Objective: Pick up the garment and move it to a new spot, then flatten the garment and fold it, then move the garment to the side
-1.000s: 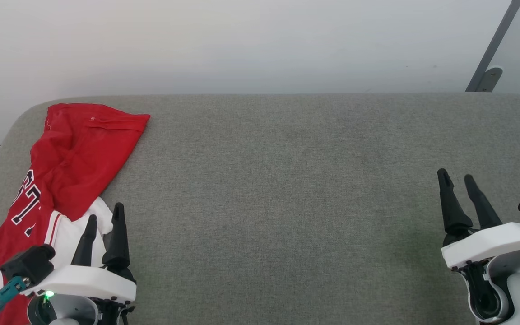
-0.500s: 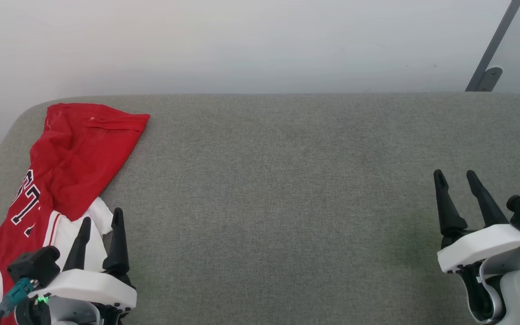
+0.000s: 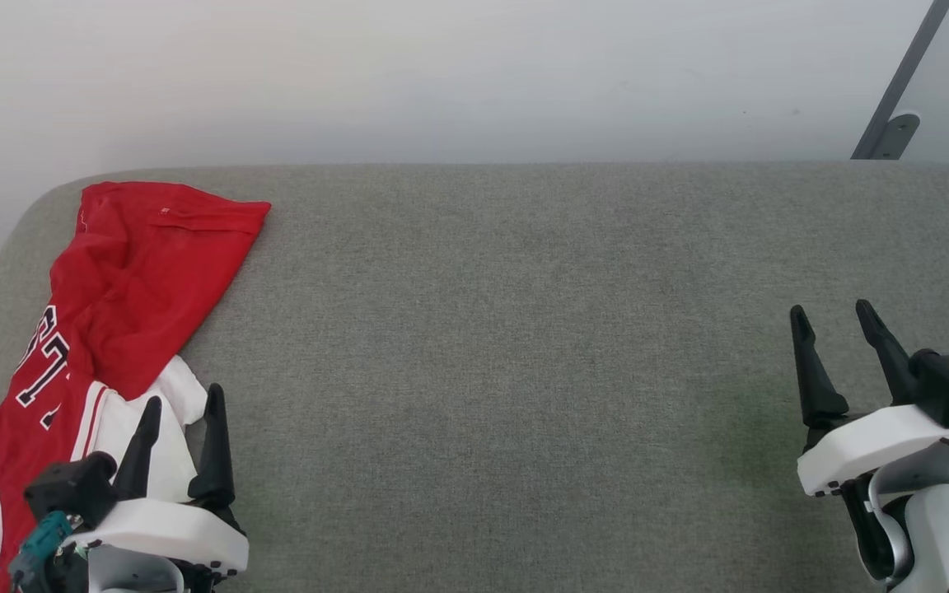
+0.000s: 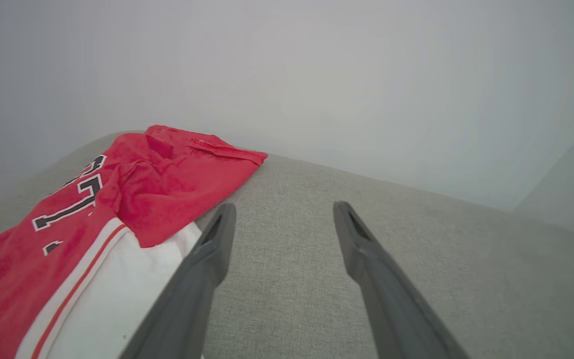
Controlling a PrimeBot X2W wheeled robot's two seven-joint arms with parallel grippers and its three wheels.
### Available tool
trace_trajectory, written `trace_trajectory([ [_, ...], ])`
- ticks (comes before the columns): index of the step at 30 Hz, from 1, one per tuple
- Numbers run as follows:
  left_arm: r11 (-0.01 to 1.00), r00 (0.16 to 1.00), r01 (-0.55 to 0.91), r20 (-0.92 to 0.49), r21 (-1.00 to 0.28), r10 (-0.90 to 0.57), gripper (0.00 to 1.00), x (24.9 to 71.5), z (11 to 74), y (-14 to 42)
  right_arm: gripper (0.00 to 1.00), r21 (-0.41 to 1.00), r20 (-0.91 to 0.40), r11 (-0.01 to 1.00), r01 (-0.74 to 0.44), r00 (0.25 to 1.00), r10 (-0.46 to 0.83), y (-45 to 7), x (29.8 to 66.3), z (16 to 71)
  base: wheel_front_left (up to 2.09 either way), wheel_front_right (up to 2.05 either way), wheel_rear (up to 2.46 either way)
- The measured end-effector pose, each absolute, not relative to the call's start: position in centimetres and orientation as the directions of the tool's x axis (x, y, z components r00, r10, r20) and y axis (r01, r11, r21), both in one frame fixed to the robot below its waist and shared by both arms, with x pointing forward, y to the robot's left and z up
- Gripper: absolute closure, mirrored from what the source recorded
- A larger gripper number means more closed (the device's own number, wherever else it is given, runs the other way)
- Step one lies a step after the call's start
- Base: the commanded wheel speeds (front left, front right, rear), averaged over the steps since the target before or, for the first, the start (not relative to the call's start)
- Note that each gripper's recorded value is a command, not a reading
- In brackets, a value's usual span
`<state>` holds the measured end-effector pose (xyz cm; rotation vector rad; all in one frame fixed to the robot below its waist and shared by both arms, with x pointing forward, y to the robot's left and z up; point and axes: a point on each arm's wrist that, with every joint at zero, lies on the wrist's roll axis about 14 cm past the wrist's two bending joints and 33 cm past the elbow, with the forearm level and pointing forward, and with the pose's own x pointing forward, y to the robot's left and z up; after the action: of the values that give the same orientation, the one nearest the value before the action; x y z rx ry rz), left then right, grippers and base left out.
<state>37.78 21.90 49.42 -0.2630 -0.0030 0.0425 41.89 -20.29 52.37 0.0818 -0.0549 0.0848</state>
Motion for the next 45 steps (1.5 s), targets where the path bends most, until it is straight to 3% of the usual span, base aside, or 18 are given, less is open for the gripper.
trace_trajectory([
  [27,0.998,1.000,-0.016,-0.005,-0.062,0.015,0.00,37.7,48.5,22.1,0.00,-0.082,0.056,0.993,-0.082,0.995,0.087,-20.7,42.2,51.6,0.00,0.00,0.00],
  [45,1.000,1.000,0.003,0.000,0.003,-0.003,0.00,37.6,48.4,21.9,0.00,-0.099,0.077,0.994,-0.051,0.995,0.058,-21.7,42.0,51.8,0.00,0.00,0.00],
])
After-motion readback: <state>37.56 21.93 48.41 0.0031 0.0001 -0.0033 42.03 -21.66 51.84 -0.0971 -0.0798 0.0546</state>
